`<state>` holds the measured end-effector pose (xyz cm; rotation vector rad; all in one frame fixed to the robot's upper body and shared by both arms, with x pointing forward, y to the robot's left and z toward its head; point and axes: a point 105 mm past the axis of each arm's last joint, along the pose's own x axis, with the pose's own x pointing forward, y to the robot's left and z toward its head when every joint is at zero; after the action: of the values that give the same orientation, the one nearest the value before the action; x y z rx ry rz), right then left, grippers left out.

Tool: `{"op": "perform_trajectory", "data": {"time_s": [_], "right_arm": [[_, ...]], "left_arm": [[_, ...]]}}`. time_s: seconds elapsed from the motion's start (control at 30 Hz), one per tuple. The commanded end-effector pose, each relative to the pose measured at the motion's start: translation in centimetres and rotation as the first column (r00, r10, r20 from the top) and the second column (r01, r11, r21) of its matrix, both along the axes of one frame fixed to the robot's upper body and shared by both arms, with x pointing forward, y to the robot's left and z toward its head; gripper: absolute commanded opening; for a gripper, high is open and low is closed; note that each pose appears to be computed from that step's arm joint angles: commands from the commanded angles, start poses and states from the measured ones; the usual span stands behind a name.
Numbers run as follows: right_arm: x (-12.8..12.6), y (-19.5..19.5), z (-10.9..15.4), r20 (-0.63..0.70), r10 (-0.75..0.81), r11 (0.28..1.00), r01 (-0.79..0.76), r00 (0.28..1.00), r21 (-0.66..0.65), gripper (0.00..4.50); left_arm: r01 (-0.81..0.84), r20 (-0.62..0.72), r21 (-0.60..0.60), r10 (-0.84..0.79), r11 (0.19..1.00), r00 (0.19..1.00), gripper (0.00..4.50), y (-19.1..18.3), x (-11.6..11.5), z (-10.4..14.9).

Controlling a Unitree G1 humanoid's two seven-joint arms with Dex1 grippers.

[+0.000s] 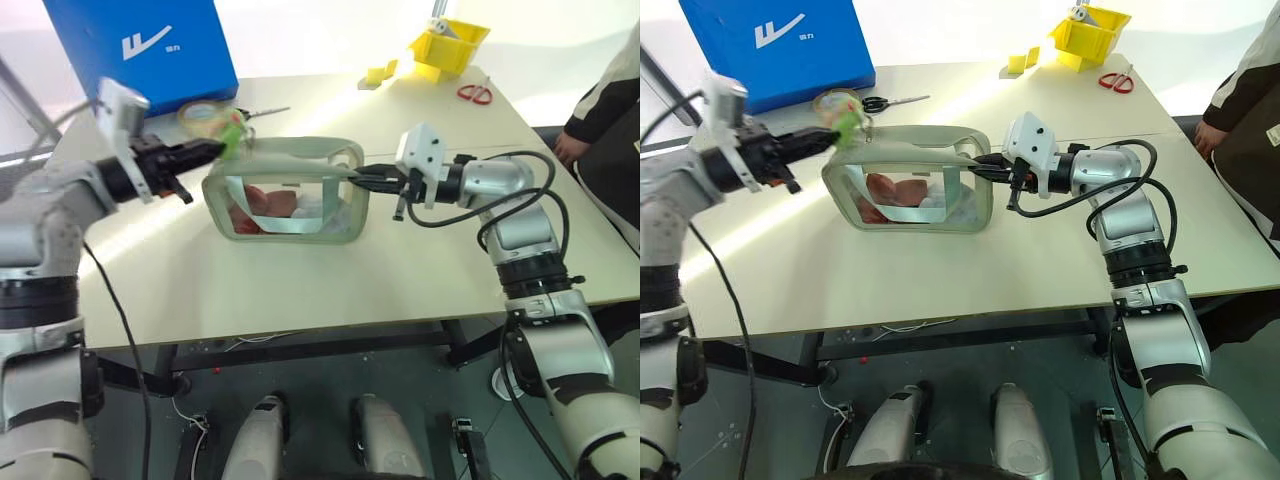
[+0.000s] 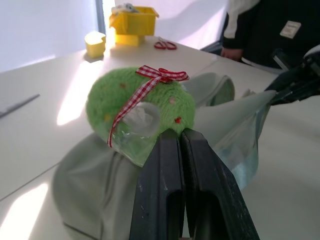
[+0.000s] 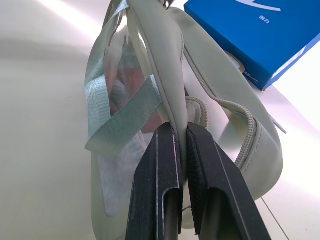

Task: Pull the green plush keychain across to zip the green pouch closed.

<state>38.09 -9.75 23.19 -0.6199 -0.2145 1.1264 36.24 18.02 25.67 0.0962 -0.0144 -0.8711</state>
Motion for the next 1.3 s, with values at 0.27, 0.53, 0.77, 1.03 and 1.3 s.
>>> {"op": "perform_trajectory", "data": {"time_s": [0.27, 0.53, 0.77, 1.03, 1.3], "right_arm": [[-0.2, 0.2, 1.7, 0.067, 0.007, 1.000, -0.008, 0.998, 0.015, 0.00], [-0.2, 0.0, 1.6, 0.065, 0.000, 1.000, -0.001, 0.998, 0.014, 0.00], [-0.3, 0.0, 1.7, 0.066, 0.004, 1.000, -0.004, 0.998, 0.006, 0.00], [-0.4, -0.1, 1.9, 0.066, 0.007, 1.000, -0.007, 0.998, -0.004, 0.00], [-0.6, -0.1, 1.9, 0.066, 0.003, 1.000, -0.003, 0.998, 0.000, 0.00]], "left_arm": [[0.029, 0.118, 0.109, -0.042, 0.994, 0.992, 1.43, -0.7, 0.5, 1.8], [-0.064, 0.144, 0.192, 0.036, 0.979, 0.989, 4.39, 3.4, -0.8, 2.9], [-0.114, 0.069, 0.213, 0.102, 0.970, 0.992, 4.39, 4.8, 0.1, -1.0], [-0.173, 0.081, 0.204, 0.159, 0.964, 0.984, 3.58, 4.8, 2.4, -2.5], [-0.134, 0.088, 0.190, 0.119, 0.973, 0.989, 0.04, 4.6, 1.7, -1.7]]}}
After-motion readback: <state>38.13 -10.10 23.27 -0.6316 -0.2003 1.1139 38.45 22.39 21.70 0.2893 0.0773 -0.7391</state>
